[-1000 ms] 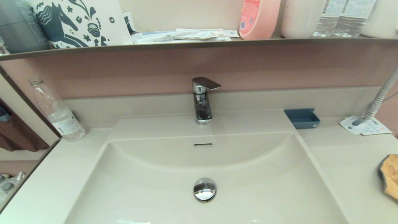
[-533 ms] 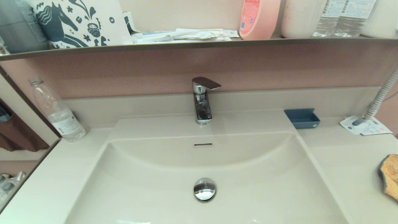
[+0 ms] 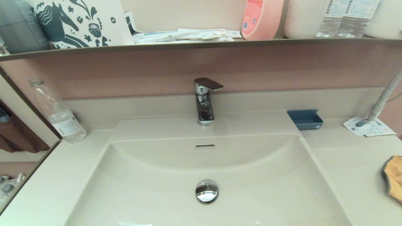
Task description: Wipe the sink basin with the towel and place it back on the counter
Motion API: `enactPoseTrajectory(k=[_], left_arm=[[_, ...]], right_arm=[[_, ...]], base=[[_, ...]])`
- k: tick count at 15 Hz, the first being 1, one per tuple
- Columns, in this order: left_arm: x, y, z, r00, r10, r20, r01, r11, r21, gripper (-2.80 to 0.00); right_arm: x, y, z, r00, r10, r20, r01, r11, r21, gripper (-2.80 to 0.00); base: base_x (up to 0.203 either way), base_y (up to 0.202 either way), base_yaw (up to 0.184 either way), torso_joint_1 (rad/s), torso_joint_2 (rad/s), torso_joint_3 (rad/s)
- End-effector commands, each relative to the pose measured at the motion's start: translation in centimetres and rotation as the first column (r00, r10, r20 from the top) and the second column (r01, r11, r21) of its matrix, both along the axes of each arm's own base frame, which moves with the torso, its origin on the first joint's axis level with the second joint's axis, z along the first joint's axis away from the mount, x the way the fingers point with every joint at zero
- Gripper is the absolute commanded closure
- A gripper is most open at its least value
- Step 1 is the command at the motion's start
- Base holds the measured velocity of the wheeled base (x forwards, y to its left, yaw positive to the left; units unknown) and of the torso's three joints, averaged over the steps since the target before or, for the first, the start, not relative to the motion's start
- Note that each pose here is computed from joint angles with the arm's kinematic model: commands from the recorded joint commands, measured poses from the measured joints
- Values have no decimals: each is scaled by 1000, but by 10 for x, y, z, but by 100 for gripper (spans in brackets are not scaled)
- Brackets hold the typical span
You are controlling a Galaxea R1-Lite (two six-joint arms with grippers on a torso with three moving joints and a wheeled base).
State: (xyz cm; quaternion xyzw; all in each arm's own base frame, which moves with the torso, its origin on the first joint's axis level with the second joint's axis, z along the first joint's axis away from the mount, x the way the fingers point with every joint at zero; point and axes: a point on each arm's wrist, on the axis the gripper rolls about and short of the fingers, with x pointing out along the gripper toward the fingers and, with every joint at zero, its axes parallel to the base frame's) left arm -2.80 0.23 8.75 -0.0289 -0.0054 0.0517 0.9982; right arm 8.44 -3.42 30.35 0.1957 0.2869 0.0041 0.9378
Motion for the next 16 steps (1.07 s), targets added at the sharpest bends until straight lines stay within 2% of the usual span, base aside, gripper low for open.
enactPoseTrajectory(k=[1, 3, 5, 7, 10, 13, 15, 16], left_arm=[[0, 0, 0, 1000, 1, 0, -1, 1000, -1, 0], [0, 0, 0, 1000, 1, 0, -1, 1000, -1, 0], [0, 0, 0, 1000, 1, -1, -1, 1000, 0, 0], [0, 0, 0, 1000, 1, 0, -1, 1000, -1, 0], [0, 0, 0, 1000, 1, -1, -1, 1000, 0, 0], [0, 0, 0, 1000, 1, -1, -1, 1000, -1, 0], [0, 0, 0, 1000, 1, 0, -1, 1000, -1, 0], [0, 0, 0, 1000, 1, -2, -1, 1000, -1, 0]], right_arm=[[-41, 25, 3, 994, 33, 104, -28, 998, -48, 0], [-78, 44, -6, 985, 94, 143, -84, 994, -75, 0], [-106, 52, -17, 958, 258, 127, -250, 965, -77, 0], [-141, 57, -33, 933, 327, 148, -315, 944, -95, 0], [-176, 59, -67, 915, 360, 183, -340, 931, -130, 0], [-179, 43, -109, 903, 408, 136, -385, 908, -167, 0], [-166, 40, -132, 924, 353, 146, -320, 924, -211, 0], [-158, 39, -143, 929, 318, 188, -271, 933, -237, 0]], base=[[0, 0, 0, 0, 0, 0], [0, 0, 0, 0, 0, 0], [0, 0, 0, 0, 0, 0], [0, 0, 0, 0, 0, 0], [0, 0, 0, 0, 0, 0], [0, 0, 0, 0, 0, 0], [0, 0, 0, 0, 0, 0], [0, 0, 0, 0, 0, 0]])
